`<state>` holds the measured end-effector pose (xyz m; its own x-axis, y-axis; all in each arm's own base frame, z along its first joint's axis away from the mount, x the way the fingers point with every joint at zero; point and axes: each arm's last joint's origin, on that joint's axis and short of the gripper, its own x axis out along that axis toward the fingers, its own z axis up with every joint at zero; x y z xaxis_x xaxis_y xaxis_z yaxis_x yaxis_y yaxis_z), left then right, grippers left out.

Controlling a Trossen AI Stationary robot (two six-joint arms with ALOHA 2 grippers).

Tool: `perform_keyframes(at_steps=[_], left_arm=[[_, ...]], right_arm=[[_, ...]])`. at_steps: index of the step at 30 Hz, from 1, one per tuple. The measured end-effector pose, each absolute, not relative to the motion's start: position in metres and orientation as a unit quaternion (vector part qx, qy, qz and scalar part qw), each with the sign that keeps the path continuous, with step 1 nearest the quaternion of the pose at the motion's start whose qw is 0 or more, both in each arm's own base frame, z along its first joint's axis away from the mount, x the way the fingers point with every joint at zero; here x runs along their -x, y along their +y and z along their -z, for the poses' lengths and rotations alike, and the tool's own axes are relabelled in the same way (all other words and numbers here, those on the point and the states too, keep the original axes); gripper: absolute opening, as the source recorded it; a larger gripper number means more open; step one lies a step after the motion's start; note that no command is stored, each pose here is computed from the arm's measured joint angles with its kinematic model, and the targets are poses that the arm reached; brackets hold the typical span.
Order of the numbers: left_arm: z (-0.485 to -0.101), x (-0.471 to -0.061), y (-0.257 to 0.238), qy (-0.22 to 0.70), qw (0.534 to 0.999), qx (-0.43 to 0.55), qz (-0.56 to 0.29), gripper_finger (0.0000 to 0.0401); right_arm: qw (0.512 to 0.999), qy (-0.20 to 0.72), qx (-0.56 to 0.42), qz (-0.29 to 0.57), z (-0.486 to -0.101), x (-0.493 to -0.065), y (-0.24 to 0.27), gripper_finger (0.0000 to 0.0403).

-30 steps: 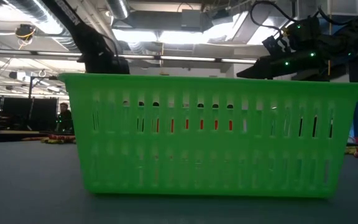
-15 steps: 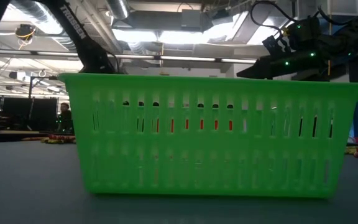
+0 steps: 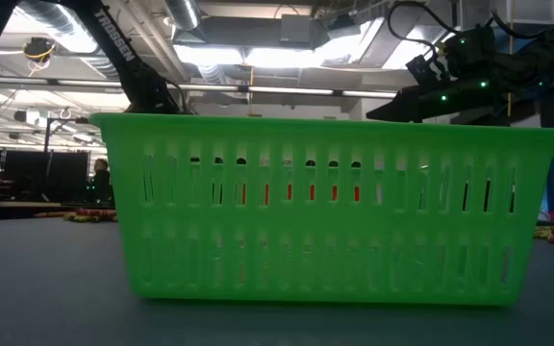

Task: Sort crayons
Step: Put the orange crayon into the transparent bin

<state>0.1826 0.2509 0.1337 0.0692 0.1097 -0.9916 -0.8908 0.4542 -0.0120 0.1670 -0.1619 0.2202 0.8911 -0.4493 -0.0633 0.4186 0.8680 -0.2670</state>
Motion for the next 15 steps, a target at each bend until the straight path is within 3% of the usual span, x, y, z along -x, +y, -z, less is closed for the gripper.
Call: perform_keyframes(at_steps=[7,15], left_arm=[[-0.145,-0.19,0.257,0.568,0.663,0.308,-0.378,0.0004],[-0.199,-0.22,0.275,0.481,0.754,0.225,-0.386,0.001]], right_arm=[[0.965,0.062,0.124,0.225,-0.22,-0.167,-0.162,0.0124],[0.965,0.061,0.124,0.223,-0.22,-0.167,-0.162,0.0124]])
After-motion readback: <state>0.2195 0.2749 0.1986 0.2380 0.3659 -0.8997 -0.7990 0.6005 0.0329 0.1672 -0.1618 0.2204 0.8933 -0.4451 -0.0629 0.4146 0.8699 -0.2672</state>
